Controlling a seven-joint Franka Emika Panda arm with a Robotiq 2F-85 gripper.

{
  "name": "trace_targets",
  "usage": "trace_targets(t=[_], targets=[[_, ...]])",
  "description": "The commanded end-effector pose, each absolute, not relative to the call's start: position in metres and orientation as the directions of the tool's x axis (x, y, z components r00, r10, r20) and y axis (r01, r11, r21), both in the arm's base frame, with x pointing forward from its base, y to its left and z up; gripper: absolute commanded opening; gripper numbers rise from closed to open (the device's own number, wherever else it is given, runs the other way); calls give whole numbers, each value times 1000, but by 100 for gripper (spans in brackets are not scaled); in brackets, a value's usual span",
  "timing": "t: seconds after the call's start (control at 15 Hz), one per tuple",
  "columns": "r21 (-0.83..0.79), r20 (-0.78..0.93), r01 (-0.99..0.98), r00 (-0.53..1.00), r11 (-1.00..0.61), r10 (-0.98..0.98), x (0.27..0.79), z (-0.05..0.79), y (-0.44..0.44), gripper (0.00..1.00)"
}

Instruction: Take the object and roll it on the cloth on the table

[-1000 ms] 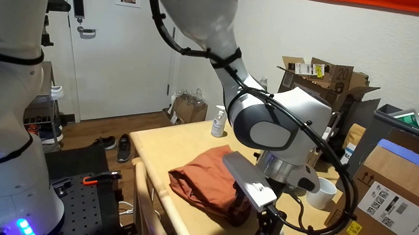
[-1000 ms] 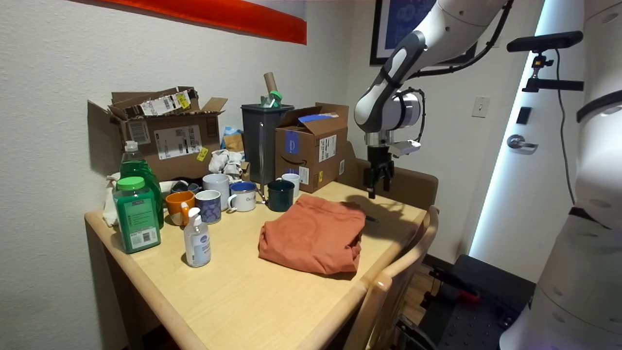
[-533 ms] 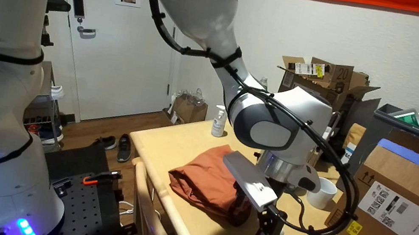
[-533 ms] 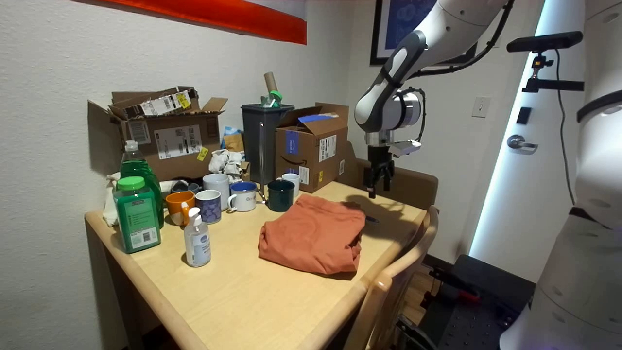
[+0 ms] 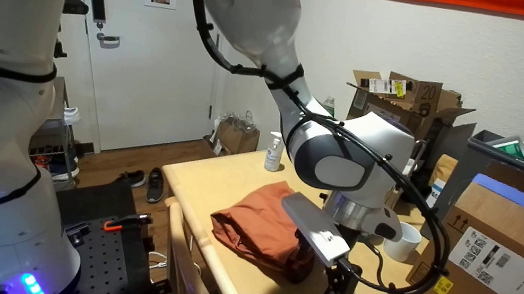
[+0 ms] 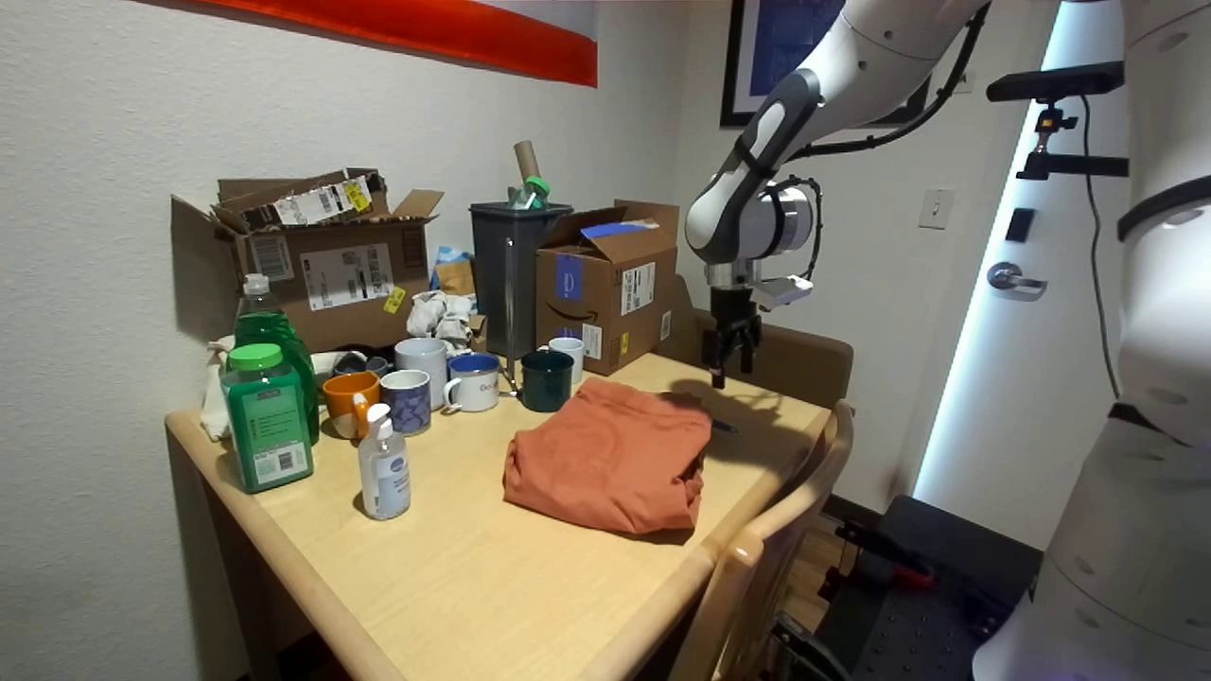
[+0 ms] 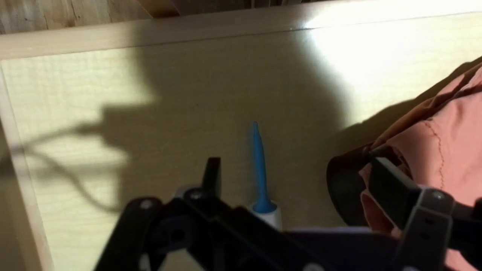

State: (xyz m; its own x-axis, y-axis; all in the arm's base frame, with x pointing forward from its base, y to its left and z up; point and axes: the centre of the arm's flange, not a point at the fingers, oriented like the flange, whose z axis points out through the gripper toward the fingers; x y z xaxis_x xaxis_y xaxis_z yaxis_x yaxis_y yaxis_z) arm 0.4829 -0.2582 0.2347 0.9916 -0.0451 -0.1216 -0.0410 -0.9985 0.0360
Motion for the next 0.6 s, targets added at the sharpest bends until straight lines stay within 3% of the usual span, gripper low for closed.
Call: trace_targets(t=[0.0,0.53], targets=[[58,-108,-41,993,-997,-47,506,213,-270,100],[82,-134,27,991,-996,15,528,164,-294,100]])
